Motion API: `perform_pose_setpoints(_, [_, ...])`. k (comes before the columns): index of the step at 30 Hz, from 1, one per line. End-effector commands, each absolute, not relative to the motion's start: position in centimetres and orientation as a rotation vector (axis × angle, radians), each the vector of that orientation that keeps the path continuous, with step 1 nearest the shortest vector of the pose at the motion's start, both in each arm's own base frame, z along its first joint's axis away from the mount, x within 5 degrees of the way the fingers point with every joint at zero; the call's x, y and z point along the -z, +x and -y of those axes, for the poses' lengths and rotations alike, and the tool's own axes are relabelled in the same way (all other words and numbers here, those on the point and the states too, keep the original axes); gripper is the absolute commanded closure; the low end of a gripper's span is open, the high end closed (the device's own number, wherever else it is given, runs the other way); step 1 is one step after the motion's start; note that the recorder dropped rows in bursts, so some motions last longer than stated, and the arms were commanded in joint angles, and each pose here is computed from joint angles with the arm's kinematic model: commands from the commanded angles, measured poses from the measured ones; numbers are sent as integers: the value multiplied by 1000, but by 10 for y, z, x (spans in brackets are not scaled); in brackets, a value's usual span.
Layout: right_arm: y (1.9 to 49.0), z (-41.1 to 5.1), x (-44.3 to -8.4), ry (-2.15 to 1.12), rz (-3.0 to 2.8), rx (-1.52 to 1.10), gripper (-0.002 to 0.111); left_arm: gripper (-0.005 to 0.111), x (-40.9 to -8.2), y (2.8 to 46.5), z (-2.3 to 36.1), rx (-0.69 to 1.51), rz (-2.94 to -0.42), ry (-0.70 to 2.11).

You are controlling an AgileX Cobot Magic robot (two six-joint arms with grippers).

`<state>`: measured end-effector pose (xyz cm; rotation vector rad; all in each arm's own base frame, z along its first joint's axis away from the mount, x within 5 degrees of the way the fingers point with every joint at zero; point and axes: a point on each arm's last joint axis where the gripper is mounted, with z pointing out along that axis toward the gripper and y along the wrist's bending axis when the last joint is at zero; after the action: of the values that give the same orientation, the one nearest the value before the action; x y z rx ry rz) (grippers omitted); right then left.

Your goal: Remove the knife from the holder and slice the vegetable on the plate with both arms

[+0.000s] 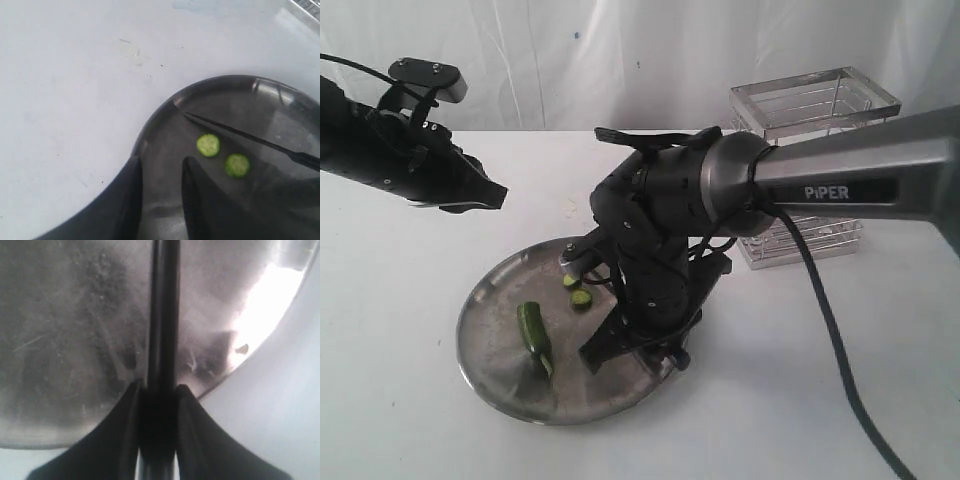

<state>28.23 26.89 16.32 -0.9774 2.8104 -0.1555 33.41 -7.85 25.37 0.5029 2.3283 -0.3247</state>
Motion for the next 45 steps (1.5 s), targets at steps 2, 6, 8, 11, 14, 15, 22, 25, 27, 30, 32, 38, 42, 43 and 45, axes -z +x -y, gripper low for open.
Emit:
perform_pose_setpoints(2, [291,-271,-166,-853,-2792,-21,108,73,-243,328,72,353,-2379,423])
perform_pose_setpoints(6, [302,-268,-166,-725,-2805,-237,108,73,-242,328,72,361,-2388,420])
perform_pose_setpoints(8, [305,-267,-165,-680,-2825,-320,108,73,-242,327,72,366,-2392,424])
perform_pose_setpoints(11, [307,-267,-156,-677,-2849,-313,107,73,-242,326,73,381,-2406,417])
perform_pose_setpoints(14, [306,-269,-146,-709,-2866,-325,92,73,-241,324,73,400,-2423,415])
perform_pose_setpoints(15, [306,-269,-145,-709,-2869,-323,85,73,-241,324,74,401,-2425,416])
perform_pose_setpoints(22, [311,-268,-186,-712,-2674,-350,61,75,-268,313,72,383,-2348,433])
perform_pose_setpoints(25, [308,-263,-212,-702,-2610,-355,61,82,-297,296,70,394,-2271,419])
perform_pose_setpoints(27, [303,-258,-232,-637,-2514,-373,75,96,-309,279,68,386,-2234,420])
perform_pose_setpoints(30, [284,-245,-263,-585,-2356,-434,105,107,-312,254,61,358,-2180,377])
perform_pose_setpoints(32, [264,-235,-280,-557,-2259,-501,108,107,-316,233,56,357,-2131,301])
perform_pose_setpoints(38, [189,-198,-311,-570,-1983,-671,108,107,-326,167,45,366,-1970,219])
perform_pose_setpoints(42, [148,-175,-326,-574,-1835,-778,108,107,-335,137,45,412,-1927,257])
perform_pose_setpoints(43, [140,-168,-329,-566,-1817,-801,108,107,-336,133,45,417,-1921,266])
perform_pose_setpoints(45, [130,-156,-333,-552,-1790,-817,108,107,-340,126,44,416,-1893,270])
